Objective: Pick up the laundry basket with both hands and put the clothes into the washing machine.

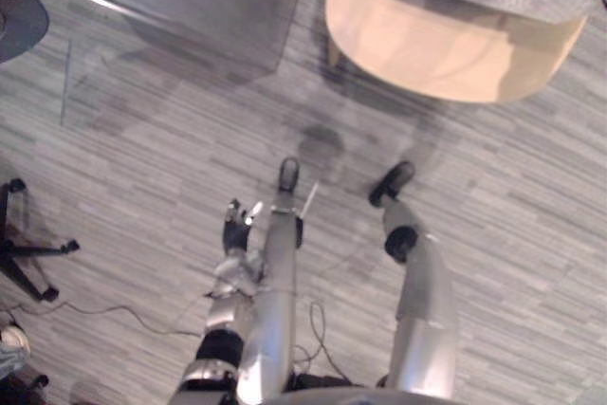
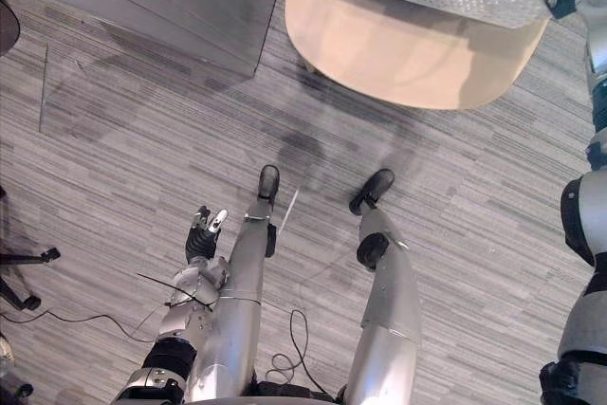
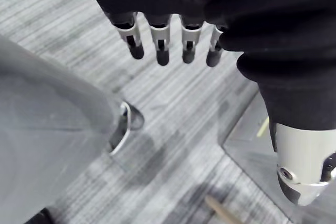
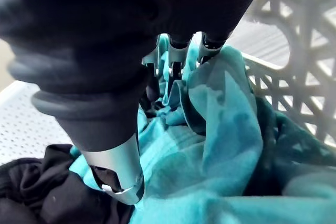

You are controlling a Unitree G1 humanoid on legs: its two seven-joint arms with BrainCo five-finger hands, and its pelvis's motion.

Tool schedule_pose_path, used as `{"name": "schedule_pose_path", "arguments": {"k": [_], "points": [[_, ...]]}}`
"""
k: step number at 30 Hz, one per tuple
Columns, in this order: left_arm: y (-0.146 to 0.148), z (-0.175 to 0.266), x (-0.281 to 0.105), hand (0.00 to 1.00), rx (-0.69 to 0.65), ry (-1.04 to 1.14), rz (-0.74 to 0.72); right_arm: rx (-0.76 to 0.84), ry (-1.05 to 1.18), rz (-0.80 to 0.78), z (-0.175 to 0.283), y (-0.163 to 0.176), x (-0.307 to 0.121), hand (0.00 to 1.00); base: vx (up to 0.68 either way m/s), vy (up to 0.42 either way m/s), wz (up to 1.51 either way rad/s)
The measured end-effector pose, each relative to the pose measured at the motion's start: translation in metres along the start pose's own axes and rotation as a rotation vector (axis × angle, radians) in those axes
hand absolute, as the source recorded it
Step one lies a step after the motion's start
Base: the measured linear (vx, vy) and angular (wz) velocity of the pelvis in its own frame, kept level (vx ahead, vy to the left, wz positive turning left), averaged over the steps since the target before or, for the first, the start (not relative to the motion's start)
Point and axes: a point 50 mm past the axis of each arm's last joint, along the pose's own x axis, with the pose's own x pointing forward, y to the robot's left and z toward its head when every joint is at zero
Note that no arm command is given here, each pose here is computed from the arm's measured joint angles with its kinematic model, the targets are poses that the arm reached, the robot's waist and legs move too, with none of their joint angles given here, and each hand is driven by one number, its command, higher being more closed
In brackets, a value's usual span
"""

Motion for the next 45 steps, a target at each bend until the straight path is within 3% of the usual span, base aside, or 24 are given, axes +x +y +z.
{"name": "schedule_pose_path", "arguments": {"k": [6,13,19,28,35,36,45], "points": [[0.007,-0.008,-0.001,0.00,-0.017,0.035,0.035,-0.009,0.110,0.136,-0.027,0.055,-0.009,1.00,0.12,0.020,0.10],[0.017,-0.023,-0.005,0.00,-0.014,0.111,0.074,0.029,0.157,0.237,-0.035,0.097,-0.018,1.00,0.12,0.009,0.10],[0.036,-0.032,-0.013,0.00,-0.004,0.152,0.113,0.134,0.150,0.209,-0.031,0.098,-0.018,1.00,0.03,-0.005,0.14],[0.058,-0.054,-0.033,0.00,0.021,0.236,0.170,0.447,0.076,0.042,-0.017,0.074,-0.015,1.00,0.07,0.005,0.06],[0.064,-0.066,-0.045,0.00,0.077,0.293,0.131,0.585,0.064,-0.016,-0.019,0.069,-0.016,1.00,0.12,0.017,-0.04],[0.063,-0.067,-0.045,0.00,0.095,0.299,0.107,0.610,0.091,-0.027,-0.026,0.069,-0.016,0.00,0.06,0.027,-0.10],[0.072,-0.074,-0.052,0.00,0.209,0.350,0.062,0.567,0.315,0.020,-0.071,0.092,-0.029,0.00,0.01,0.031,-0.13]]}}
